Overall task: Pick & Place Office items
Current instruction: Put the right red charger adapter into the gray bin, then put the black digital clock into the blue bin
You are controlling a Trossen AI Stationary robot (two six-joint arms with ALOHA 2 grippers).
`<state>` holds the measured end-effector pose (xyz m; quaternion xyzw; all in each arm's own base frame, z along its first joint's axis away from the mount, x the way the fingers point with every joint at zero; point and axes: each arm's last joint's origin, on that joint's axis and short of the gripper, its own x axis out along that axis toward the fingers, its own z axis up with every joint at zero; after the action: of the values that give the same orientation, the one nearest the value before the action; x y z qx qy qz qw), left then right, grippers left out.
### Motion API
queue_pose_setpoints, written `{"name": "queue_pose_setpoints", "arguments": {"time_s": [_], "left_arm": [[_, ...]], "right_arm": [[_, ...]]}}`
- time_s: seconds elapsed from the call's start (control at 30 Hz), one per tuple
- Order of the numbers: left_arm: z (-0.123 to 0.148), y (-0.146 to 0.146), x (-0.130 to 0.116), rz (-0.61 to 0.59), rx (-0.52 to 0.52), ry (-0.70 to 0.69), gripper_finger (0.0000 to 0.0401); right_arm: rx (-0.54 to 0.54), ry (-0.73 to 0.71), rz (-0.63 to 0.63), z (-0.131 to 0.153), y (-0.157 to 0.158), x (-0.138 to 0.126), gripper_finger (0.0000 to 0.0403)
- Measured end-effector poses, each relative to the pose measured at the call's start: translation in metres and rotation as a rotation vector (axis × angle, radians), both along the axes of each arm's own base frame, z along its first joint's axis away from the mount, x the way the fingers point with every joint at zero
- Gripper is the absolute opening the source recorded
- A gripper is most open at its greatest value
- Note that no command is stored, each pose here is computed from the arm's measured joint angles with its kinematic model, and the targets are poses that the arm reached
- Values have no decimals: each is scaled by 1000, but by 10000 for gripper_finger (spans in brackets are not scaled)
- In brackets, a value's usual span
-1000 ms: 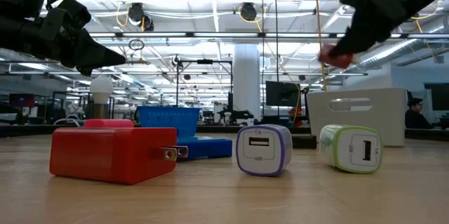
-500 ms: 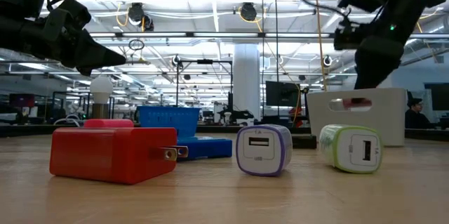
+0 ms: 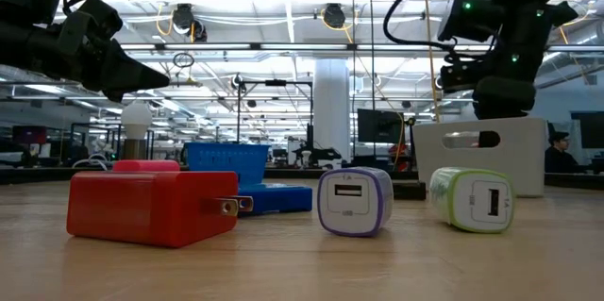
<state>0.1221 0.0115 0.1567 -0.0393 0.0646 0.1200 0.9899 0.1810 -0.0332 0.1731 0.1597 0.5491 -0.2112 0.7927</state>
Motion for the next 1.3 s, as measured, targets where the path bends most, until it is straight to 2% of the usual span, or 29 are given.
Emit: {"name": "queue_pose_setpoints", "arguments": {"time_s": [0.33,0.5,0.63,0.77,0.87,0.97,1.1,1.3], "left_arm": [[0,0,0,0,-1,1,26],[0,0,0,1,0,1,26],[0,0,0,1,-2,1,26],[0,0,0,1,-3,1,26],[0,0,0,1,-2,1,26],[0,0,0,1,-3,1,26],[0,0,0,1,-4,1,26],[0,0,0,1,-7,0,26]], "right_arm": [[3,-10,17,0,0,1,267],[-9,-32,39,3,0,0,279],[6,-116,70,16,2,-5,276],[-9,-275,129,35,6,-11,263],[-56,-420,182,52,10,-15,244],[-111,-582,270,70,15,-18,209],[-188,-779,351,93,21,-26,137],[-285,-975,424,114,27,-40,17]]}}
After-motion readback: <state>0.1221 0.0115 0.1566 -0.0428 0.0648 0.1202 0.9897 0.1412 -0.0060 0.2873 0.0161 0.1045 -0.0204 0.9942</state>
